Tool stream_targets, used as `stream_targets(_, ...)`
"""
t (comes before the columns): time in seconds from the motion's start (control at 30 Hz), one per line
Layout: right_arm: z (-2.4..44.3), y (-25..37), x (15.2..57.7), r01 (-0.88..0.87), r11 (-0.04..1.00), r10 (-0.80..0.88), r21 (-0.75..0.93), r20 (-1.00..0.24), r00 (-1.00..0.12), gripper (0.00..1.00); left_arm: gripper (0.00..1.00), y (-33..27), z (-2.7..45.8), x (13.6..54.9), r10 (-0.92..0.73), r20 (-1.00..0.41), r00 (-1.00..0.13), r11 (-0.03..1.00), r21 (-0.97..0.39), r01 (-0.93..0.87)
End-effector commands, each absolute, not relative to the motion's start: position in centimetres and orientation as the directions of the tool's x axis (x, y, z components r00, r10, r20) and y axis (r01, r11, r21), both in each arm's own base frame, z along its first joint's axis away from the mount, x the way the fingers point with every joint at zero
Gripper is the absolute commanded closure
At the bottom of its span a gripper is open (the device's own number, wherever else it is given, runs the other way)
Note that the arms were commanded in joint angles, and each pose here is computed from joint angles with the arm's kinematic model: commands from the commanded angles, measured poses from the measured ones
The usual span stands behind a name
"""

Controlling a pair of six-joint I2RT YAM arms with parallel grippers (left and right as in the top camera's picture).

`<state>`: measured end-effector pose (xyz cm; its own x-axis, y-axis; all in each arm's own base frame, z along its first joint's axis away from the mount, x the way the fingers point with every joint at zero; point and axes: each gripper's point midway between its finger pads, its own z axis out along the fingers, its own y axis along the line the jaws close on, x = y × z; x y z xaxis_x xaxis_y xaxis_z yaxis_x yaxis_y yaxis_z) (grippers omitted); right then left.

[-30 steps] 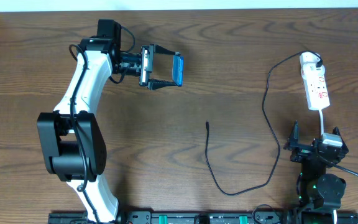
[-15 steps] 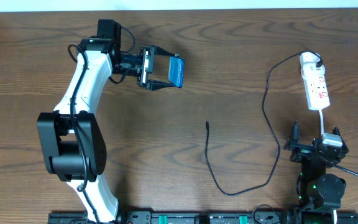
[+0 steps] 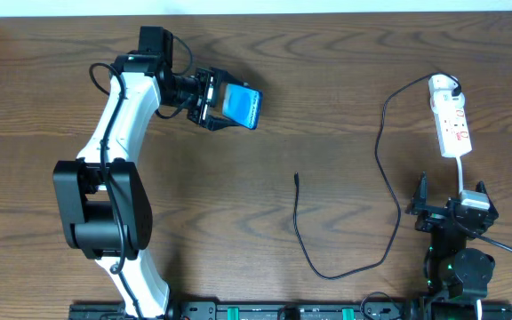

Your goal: Plug charger to phone and switch on socket

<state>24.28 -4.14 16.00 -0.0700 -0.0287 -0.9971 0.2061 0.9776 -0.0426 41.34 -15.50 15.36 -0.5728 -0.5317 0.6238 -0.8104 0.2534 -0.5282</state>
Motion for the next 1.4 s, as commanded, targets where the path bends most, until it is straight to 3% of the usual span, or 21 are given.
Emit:
stream_targets(0.0,16.0,-4.3,24.2,0.215,0.975,-0.037,-0.051,-0.997,-0.071,0.01,0.92,-14.0,15.8,42.3,-0.628,0.515,-0.583,0.286,-0.544,-0.789)
stream_targets(0.43,16.0,-4.3,24.2,0.215,0.975,-0.037,-0.051,-0.997,-0.071,0.01,0.92,-11.4,13.4,43.1,-0.778,0.375,-0.504,0.314,-0.463,-0.829)
stream_targets(1.0,17.4,-5.0,24.1,0.260,0.962,-0.085,-0.089,-0.996,-0.029,0.01,0.93,-11.0,13.2,43.2,-0.795,0.358,-0.490,0.311,-0.453,-0.836)
stream_targets(1.37,24.9,-4.5,23.1,0.250,0.968,-0.100,-0.035,-0.962,0.254,0.01,0.93,-11.5,13.5,43.1,-0.775,0.387,-0.499,0.305,-0.462,-0.832)
